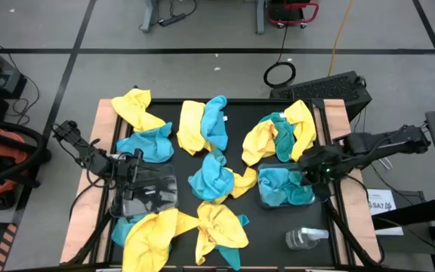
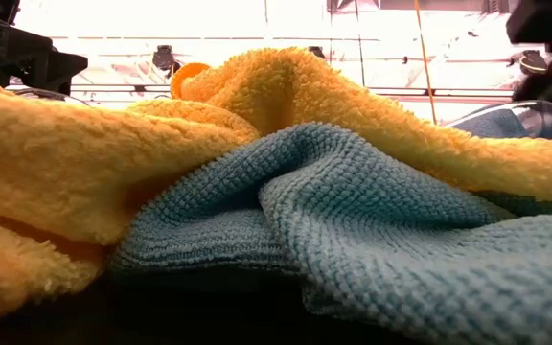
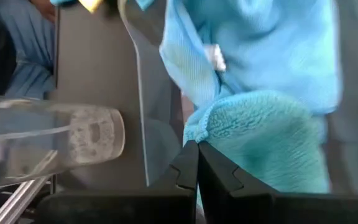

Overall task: Sort microfiber towel by color & place in baskets
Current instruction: Put the blue microfiber towel into the right transparent bin

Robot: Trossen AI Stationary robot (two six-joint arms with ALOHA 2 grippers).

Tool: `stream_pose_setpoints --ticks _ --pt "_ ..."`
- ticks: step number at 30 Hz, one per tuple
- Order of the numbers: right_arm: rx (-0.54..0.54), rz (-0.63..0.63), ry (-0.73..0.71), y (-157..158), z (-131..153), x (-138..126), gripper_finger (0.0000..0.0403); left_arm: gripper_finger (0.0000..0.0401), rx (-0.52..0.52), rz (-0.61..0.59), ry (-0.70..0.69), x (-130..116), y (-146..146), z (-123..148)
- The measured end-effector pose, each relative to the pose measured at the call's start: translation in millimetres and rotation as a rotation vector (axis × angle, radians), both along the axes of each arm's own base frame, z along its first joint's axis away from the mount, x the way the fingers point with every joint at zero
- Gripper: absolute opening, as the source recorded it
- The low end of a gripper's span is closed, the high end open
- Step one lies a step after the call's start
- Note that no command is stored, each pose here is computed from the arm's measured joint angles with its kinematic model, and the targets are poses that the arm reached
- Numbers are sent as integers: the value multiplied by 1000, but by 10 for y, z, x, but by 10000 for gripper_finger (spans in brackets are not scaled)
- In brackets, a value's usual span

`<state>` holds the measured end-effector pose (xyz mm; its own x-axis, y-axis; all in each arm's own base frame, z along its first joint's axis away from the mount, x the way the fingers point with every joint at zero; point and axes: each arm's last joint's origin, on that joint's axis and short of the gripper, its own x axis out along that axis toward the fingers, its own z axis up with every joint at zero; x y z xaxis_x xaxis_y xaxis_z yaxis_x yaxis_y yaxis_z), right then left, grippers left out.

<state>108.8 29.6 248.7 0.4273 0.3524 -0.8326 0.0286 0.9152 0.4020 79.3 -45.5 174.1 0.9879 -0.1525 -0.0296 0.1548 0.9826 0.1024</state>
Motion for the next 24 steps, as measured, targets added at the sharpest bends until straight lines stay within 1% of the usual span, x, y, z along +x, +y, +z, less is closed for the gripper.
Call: stream_pose_setpoints --ticks 6,10,12,14,20,22,24 --pt "19 -8 33 17 -365 58 0 225 0 0 0 0 0 0" --pt "60 -30 72 31 -538 82 0 225 0 0 0 0 0 0" --pt "65 -59 108 31 -588 86 0 225 0 0 0 0 0 1" --pt "48 -88 133 26 -627 93 0 225 0 0 0 0 0 0" --pt "35 -132 169 28 -733 136 0 225 0 0 0 0 0 1" --pt "25 -149 171 28 -769 158 4 225 0 0 -1 0 0 1" --pt "19 -153 184 31 -796 179 16 225 0 0 0 0 0 0"
